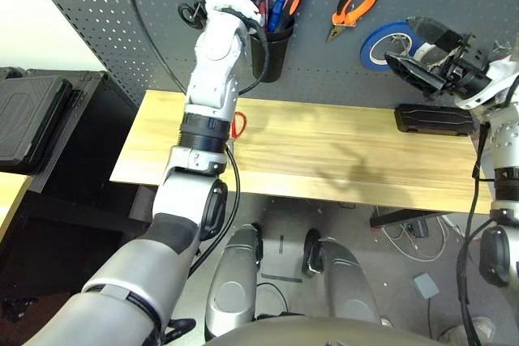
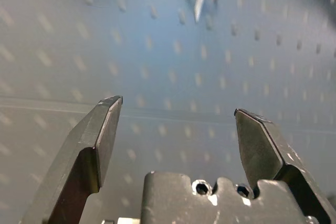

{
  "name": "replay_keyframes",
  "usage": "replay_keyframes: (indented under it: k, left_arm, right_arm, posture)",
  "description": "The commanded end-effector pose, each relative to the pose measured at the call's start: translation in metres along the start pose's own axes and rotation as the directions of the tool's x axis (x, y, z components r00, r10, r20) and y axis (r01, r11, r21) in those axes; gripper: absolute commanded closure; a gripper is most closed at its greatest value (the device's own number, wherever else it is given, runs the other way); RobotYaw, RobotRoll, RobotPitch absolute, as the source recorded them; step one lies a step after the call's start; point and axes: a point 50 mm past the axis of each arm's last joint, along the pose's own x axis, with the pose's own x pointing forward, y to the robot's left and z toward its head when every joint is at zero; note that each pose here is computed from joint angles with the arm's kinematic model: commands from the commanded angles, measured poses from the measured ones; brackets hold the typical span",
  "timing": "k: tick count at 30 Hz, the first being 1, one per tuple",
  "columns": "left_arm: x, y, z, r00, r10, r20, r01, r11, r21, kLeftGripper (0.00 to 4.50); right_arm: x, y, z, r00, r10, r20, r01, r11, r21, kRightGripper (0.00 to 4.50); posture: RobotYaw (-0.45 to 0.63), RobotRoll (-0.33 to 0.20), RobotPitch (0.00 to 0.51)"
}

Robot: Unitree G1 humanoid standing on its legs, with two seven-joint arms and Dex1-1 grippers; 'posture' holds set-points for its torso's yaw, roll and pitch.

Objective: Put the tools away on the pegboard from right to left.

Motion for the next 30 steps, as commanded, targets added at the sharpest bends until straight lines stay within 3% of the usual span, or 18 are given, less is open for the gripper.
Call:
replay_keyframes:
  k: [1,6,9,17,27,30]
  left_arm:
    - [-0.025,0.003,0.002,0.997,-0.037,-0.061,0.04,0.998,0.044,0.05]
    - [-0.063,0.003,-0.008,0.981,-0.027,-0.193,0.03,0.999,0.015,0.05]
    - [-0.096,-0.002,-0.033,0.94,-0.035,-0.34,0.046,0.999,0.024,0.05]
    - [-0.151,0.005,-0.088,0.789,0.047,-0.613,0.004,0.997,0.083,0.05]
    - [-0.18,0.019,-0.138,0.612,0.16,-0.775,-0.121,0.987,0.108,0.05]
    - [-0.182,0.025,-0.147,0.595,0.194,-0.78,-0.129,0.981,0.145,0.05]
  right_arm:
    - [0.001,0.006,-0.001,1.0,0.02,0.0,-0.02,1.0,0.012,0.0]
    - [0.0,0.018,-0.016,0.997,0.05,-0.064,-0.046,0.997,0.06,0.0]
    - [-0.003,0.037,-0.038,0.983,0.091,-0.159,-0.073,0.991,0.115,0.0]
    - [-0.005,0.068,-0.086,0.919,0.078,-0.387,-0.026,0.99,0.138,0.0]
    - [0.006,0.088,-0.138,0.803,0.022,-0.596,0.049,0.993,0.103,0.0]
    - [0.011,0.094,-0.146,0.785,0.013,-0.619,0.057,0.994,0.094,0.0]
  posture:
    - [0.19,0.0,0.175]
    - [0.21,0.0,0.187]
    - [0.23,0.0,0.2]
    - [0.24,0.0,0.224]
    - [0.23,0.0,0.263]
    - [0.23,0.0,0.273]
